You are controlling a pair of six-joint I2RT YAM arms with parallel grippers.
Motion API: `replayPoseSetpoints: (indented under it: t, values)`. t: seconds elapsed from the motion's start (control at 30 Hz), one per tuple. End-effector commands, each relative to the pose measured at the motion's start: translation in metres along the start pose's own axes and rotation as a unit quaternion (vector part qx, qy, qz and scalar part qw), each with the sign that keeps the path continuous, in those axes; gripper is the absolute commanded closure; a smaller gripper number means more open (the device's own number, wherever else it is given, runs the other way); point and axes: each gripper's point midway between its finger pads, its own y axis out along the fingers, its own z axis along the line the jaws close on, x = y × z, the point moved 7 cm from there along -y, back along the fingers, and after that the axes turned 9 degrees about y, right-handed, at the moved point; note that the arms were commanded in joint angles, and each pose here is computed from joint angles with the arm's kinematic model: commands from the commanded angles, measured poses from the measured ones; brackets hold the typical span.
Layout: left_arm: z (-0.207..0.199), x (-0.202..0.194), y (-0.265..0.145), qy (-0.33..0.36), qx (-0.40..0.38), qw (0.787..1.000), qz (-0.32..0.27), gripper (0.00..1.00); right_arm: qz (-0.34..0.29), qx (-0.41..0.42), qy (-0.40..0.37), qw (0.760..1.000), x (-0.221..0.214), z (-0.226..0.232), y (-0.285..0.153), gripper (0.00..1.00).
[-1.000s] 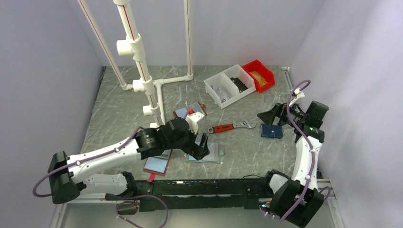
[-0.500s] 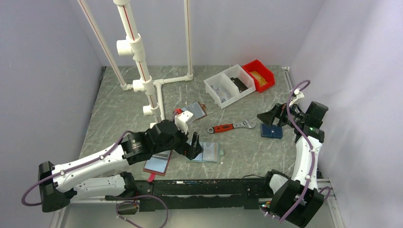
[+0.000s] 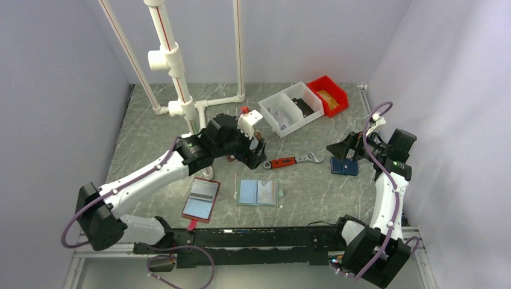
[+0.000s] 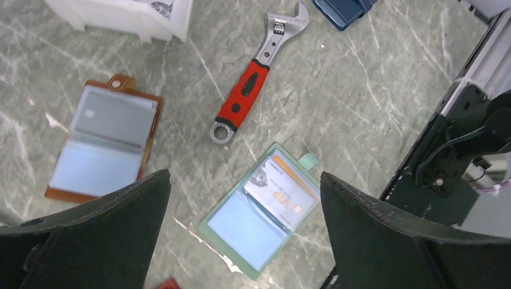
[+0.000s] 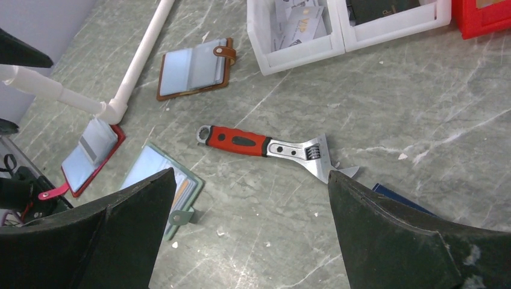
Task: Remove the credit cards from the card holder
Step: Reset both arms
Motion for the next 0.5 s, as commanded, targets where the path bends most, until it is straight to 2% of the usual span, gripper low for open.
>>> replayPoseSetpoints:
  t: [0.0,0.07,0.17,0.47]
  values:
    - [-0.004,0.02,0.016,0.072,-0.042,0.996,-0.041,0.01,-0.011,0.013,-0.036,0.999,0.011,0.002,-0.002,0.0]
    - [-0.008,0.015,0.02,0.079,-0.066,0.993,-0.048,0.01,-0.008,0.015,-0.038,0.999,0.01,0.0,-0.002,0.0]
    - [-0.006,-0.007,0.025,0.087,-0.062,0.993,-0.046,0.01,-0.005,0.016,-0.037,0.999,0.009,-0.002,0.0,0.0]
    - [-0.007,-0.004,0.015,0.083,-0.059,0.993,-0.053,0.01,0.0,0.015,-0.032,0.999,0.009,-0.008,0.003,0.0]
